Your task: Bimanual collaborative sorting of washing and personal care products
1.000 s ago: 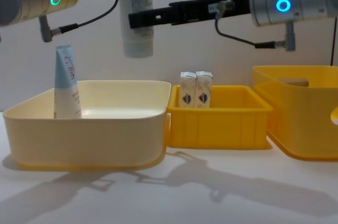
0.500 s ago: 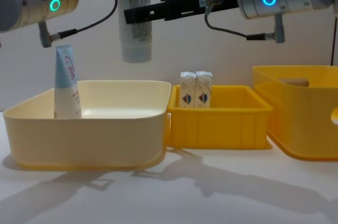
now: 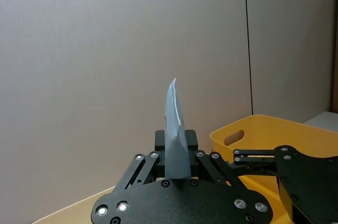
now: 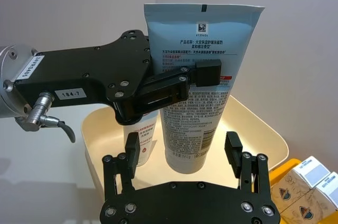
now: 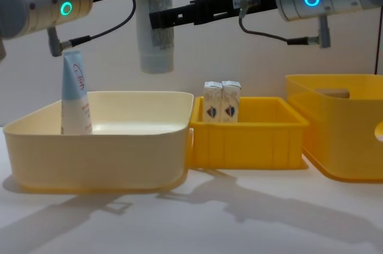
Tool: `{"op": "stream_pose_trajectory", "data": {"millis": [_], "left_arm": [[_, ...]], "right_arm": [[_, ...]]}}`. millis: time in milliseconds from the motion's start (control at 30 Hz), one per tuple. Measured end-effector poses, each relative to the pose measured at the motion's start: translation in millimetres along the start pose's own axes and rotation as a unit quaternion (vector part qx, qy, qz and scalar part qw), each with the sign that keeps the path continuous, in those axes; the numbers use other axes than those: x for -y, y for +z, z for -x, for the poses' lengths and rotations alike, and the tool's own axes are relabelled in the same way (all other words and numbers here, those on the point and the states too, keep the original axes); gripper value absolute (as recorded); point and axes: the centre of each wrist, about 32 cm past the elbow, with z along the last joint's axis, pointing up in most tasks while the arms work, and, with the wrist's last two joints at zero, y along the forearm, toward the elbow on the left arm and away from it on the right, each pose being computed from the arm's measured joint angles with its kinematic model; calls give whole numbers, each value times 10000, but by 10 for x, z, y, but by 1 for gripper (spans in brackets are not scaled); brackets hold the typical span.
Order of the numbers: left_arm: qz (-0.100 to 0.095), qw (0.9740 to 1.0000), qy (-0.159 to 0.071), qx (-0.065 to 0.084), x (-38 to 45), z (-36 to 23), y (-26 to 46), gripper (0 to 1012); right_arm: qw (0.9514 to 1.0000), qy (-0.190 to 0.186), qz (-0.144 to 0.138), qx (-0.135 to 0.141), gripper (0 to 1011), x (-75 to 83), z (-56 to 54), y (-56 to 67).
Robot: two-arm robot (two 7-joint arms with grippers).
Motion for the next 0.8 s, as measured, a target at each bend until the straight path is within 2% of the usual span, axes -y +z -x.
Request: {"op": "stream_pose_trajectory", "data": {"millis": [800], "left_arm": [[-6, 10000, 34, 1, -40, 34, 35, 215]], "right_arm": [[9996, -296, -16, 7, 1001, -243, -4, -152]]}}
